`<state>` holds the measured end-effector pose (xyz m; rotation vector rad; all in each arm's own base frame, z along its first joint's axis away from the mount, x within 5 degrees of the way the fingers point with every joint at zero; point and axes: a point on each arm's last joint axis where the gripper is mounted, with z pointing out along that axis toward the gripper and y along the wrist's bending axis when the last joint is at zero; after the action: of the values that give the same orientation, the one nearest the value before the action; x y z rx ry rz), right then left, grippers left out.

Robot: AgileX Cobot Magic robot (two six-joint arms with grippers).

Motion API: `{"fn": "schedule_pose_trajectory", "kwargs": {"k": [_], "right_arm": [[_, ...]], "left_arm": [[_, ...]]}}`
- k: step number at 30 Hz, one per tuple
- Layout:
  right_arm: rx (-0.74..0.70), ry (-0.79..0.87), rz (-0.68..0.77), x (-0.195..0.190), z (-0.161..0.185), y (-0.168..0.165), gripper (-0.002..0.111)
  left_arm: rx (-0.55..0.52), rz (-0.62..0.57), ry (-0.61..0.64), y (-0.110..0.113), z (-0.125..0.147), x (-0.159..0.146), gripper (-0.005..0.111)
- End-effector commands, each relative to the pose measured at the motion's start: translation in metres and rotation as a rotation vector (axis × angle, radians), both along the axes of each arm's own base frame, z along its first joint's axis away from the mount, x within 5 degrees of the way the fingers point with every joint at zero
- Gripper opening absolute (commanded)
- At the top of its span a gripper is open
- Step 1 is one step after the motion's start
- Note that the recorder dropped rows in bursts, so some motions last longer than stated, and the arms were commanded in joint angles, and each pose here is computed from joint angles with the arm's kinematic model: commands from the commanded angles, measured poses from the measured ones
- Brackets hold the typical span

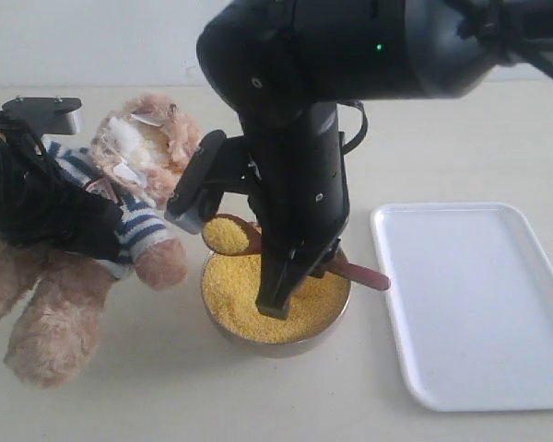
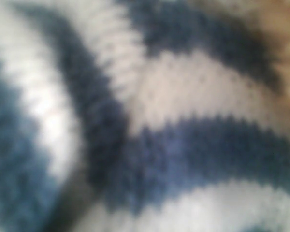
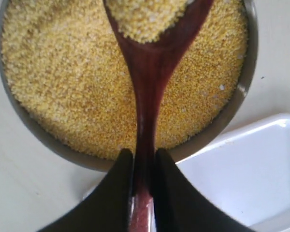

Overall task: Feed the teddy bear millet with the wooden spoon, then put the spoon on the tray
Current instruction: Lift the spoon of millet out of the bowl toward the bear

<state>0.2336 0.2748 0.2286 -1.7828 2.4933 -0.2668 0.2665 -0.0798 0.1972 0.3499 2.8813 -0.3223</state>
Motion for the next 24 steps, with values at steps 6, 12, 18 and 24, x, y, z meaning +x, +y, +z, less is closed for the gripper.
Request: {"fn": "schedule_pose_trajectory", "kwargs": {"k": [6,12,18,24], "right_arm": [[0.216,0.201,-0.230,0.029,0.007,-0.025,0.000],[0.277,0.253,-0.258,0.034,0.008,-0.030,0.000],[0.330,0.292,-0.259,0.031,0.012,-0.024,0.000],[0.370,0.257,-0.266,0.037,0.025,-0.019,0.000]], "left_arm": [[-0.011,-0.003,-0.001,-0.001,0.003,-0.002,0.004],[-0.010,-0.010,-0.003,-0.001,0.003,-0.002,0.004],[-0.010,-0.011,-0.001,-0.001,0.003,-0.002,0.004],[-0.013,-0.018,0.011,-0.002,0.000,-0.004,0.004]]}}
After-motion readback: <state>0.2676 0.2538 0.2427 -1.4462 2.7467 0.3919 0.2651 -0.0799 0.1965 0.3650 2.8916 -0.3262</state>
